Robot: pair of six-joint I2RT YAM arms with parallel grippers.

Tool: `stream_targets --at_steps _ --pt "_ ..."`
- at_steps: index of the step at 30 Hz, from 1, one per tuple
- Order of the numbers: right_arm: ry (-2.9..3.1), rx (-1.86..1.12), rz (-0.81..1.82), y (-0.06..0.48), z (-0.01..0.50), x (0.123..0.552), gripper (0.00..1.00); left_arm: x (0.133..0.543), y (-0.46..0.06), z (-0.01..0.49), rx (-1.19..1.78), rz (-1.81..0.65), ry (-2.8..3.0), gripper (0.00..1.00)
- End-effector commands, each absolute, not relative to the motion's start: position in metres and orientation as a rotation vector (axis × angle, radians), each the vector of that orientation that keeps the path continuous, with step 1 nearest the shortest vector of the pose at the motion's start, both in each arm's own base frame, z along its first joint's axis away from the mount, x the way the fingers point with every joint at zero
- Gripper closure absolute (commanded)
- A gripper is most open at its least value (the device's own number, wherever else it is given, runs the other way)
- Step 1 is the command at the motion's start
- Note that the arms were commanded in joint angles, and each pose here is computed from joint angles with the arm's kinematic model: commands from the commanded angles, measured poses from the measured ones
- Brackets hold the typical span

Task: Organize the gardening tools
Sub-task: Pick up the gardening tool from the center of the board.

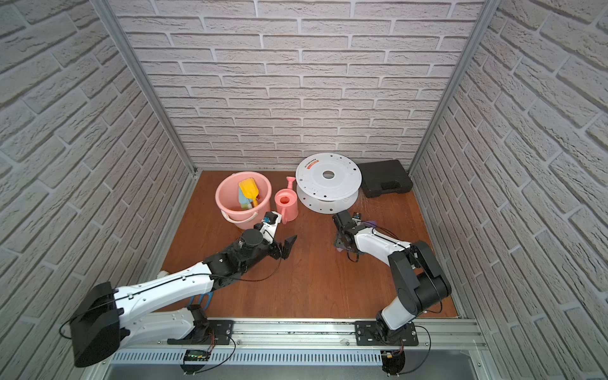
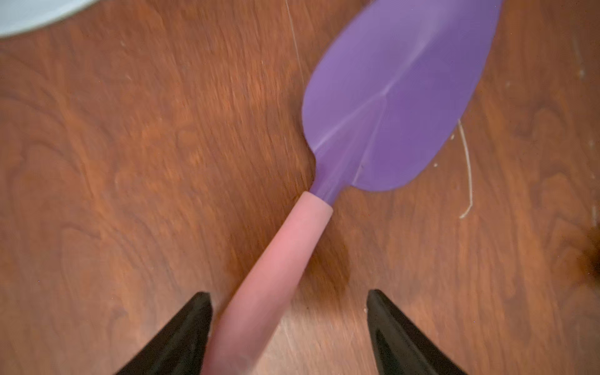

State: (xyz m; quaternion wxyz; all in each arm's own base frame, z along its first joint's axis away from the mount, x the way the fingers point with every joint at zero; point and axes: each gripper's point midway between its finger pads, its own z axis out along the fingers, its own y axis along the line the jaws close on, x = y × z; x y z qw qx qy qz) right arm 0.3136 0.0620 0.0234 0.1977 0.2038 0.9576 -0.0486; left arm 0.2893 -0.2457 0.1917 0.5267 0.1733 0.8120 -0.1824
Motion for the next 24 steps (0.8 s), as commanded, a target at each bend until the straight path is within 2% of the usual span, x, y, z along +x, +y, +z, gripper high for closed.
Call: stream_targets --at_steps 1,2,5,9,12,15,17,24 --pt "2.709 0.557 -0.095 0.067 0.012 0.316 0.25 0.288 -0.247 0.203 0.398 -0.468 1.9 0.02" --pt "2.707 0.562 -0.087 0.067 0.013 0.316 0.25 0.288 -0.247 0.204 0.397 -0.471 1.898 0.02" --pt "2.693 0.559 -0.078 0.067 0.017 0.318 0.35 0.288 -0.247 0.204 0.395 -0.47 1.896 0.02" --pt "2.702 0.555 -0.075 0.067 0.015 0.314 0.63 0.287 -0.246 0.206 0.393 -0.473 1.892 0.02" --pt "2.698 0.554 -0.06 0.068 0.016 0.312 0.74 0.288 -0.246 0.206 0.391 -0.471 1.891 0.02" --pt "2.687 0.545 -0.037 0.07 0.021 0.313 0.94 0.289 -0.245 0.204 0.387 -0.455 1.9 0.02" --pt "2.679 0.531 -0.018 0.071 0.025 0.313 0.97 0.291 -0.243 0.202 0.384 -0.434 1.909 0.02" --pt "2.563 0.372 0.049 0.086 0.065 0.317 0.97 0.3 -0.233 0.198 0.339 -0.355 1.925 0.02"
